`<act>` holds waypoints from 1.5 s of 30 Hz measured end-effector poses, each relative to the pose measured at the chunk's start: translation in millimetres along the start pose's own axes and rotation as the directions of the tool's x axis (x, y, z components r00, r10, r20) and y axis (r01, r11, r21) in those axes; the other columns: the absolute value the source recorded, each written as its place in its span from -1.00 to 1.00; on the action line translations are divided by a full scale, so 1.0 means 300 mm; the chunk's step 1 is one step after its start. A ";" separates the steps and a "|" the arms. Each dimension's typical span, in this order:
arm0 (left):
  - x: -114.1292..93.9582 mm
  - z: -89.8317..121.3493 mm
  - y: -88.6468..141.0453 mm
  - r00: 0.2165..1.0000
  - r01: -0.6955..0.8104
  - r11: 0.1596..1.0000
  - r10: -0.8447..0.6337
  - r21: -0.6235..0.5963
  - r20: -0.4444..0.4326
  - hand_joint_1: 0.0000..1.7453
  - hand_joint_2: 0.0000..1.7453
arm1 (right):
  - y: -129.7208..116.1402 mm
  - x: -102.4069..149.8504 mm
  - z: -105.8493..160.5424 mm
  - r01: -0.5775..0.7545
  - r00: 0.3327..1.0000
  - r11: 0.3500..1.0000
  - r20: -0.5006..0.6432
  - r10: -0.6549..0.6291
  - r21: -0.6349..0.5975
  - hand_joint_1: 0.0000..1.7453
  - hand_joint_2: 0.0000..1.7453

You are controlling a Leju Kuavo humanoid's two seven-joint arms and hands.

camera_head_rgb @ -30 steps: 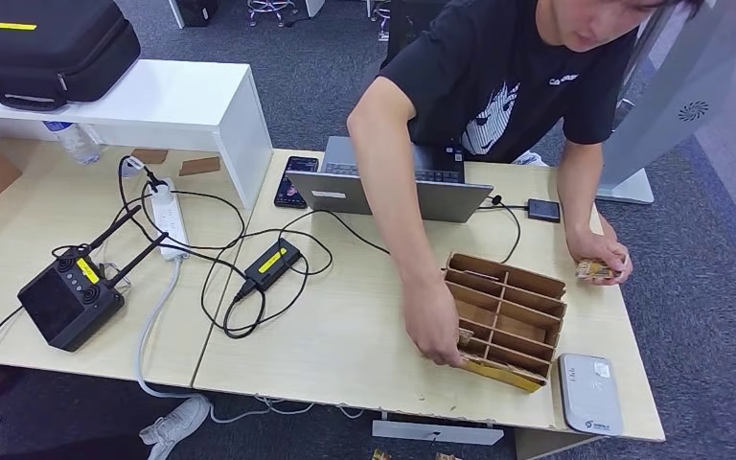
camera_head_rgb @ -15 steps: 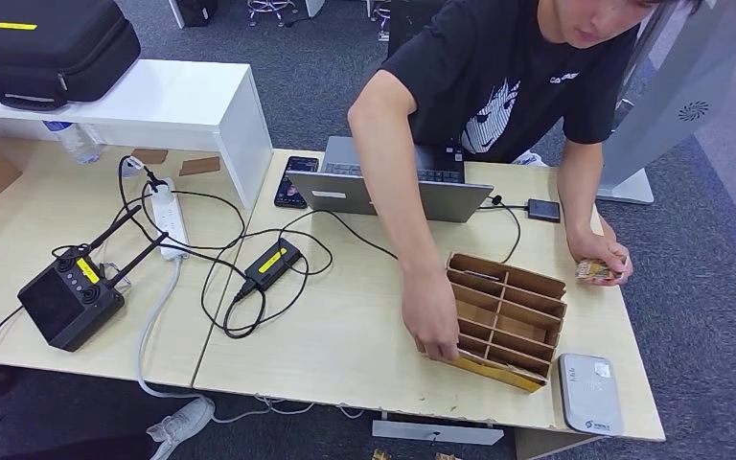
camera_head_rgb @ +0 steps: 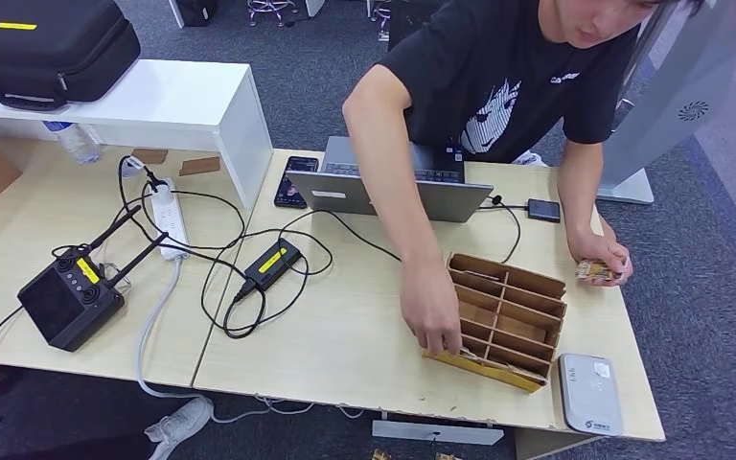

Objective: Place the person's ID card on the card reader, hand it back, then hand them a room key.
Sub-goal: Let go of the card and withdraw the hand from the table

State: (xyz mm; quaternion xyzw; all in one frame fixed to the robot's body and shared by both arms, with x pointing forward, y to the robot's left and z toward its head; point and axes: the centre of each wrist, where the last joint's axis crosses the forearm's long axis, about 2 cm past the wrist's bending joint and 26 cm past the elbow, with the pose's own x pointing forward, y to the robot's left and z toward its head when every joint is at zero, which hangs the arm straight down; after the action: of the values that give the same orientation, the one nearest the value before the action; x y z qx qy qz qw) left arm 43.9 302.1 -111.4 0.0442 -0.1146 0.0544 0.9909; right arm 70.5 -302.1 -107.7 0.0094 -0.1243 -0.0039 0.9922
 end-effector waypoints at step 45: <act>-0.003 0.001 -0.008 1.000 -0.018 0.999 0.018 -0.028 0.008 0.62 1.00 | 0.014 0.008 -0.001 -0.035 0.999 0.999 -0.001 0.035 -0.008 -0.75 1.00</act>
State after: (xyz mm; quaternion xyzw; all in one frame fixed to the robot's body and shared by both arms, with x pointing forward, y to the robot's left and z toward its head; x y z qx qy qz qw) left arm 43.2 299.7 -111.6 0.0296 -0.1198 0.0617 0.9904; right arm 72.8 -298.0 -107.4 0.0030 -0.1240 0.0130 0.9922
